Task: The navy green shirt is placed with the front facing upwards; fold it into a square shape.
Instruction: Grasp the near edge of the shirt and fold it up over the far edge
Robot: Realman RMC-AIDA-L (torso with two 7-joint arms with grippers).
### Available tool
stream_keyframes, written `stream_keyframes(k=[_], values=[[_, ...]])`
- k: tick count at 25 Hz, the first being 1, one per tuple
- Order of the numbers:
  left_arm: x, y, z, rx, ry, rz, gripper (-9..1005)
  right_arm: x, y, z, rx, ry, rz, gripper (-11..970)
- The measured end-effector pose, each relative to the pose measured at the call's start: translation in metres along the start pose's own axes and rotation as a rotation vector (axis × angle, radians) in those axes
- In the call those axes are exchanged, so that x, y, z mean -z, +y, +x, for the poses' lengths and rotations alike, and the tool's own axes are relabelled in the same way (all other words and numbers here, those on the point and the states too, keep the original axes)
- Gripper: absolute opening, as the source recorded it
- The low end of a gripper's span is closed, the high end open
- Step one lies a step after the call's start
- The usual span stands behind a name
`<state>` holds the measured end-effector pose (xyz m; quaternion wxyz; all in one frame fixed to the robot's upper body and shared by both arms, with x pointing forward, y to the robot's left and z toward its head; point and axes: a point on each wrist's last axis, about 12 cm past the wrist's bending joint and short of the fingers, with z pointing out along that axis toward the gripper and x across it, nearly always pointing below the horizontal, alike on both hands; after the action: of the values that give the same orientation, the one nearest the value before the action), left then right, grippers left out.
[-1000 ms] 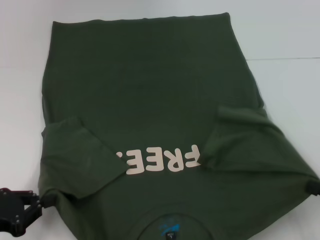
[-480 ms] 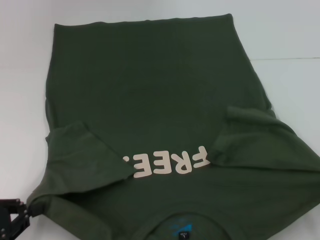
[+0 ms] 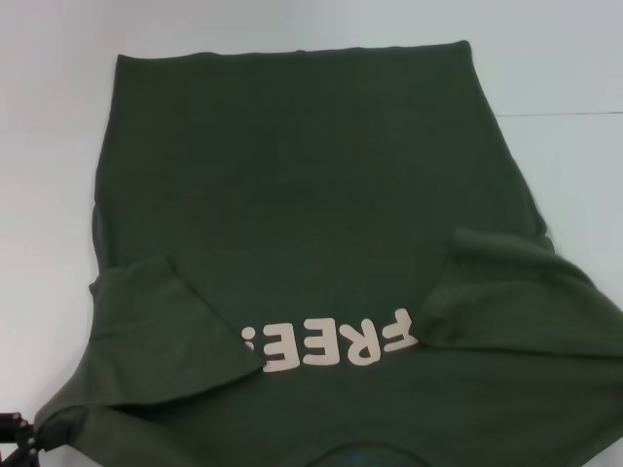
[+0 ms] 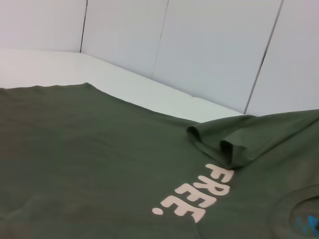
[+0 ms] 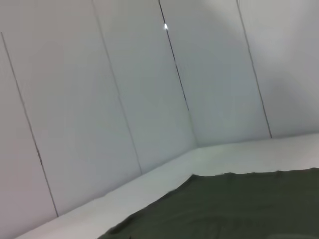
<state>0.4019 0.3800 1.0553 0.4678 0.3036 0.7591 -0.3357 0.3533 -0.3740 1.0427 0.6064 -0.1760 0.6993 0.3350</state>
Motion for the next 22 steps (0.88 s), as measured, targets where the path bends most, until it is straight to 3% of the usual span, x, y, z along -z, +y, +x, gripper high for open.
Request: stream_keyframes(k=[8, 15, 22], values=[[-0.001, 0.005, 0.001, -0.007, -0.049, -0.068, 29, -0.012, 0.000, 0.003, 0.011, -0.024, -0.016, 30], [-0.010, 0.001, 0.000, -0.094, -0.097, -0.037, 29, -0.032, -0.006, 0.000, 0.050, -0.046, -0.042, 30], [-0.004, -0.001, 0.001, -0.111, -0.142, -0.085, 29, -0.033, -0.014, -0.003, 0.069, -0.065, 0.017, 31]])
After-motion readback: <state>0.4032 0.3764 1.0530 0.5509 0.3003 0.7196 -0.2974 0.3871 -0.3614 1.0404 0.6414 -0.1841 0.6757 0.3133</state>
